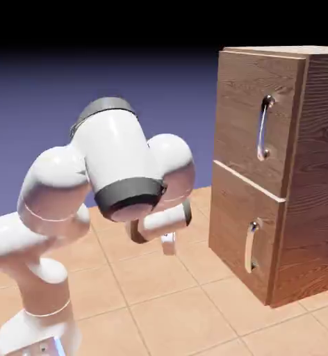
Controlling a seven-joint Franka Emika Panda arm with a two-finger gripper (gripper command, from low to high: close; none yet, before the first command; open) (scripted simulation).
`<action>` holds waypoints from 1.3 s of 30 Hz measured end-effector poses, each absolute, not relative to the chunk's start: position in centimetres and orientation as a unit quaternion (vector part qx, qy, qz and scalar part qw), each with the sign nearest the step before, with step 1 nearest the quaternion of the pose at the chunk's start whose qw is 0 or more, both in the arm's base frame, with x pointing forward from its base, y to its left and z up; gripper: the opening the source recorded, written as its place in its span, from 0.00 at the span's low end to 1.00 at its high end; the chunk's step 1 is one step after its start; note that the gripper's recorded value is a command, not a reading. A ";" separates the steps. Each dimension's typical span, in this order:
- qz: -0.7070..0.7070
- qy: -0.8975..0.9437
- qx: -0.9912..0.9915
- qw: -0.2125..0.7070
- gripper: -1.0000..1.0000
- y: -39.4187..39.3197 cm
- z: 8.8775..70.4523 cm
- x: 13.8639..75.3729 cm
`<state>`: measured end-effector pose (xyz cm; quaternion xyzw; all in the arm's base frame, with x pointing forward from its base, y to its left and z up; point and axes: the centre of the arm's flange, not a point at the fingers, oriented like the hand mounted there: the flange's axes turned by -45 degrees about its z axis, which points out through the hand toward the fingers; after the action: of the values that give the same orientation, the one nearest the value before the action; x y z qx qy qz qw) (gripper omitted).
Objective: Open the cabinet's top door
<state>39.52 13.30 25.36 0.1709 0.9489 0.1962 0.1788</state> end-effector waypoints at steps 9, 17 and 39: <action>0.197 0.864 0.016 0.464 0.50 6.5 38.9 42.7; 0.021 0.707 -0.021 0.707 0.50 -5.9 52.5 40.3; -0.114 0.698 0.114 0.698 0.00 1.2 52.5 35.7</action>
<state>35.73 1.23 52.48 0.1139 0.6979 -0.1139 0.6979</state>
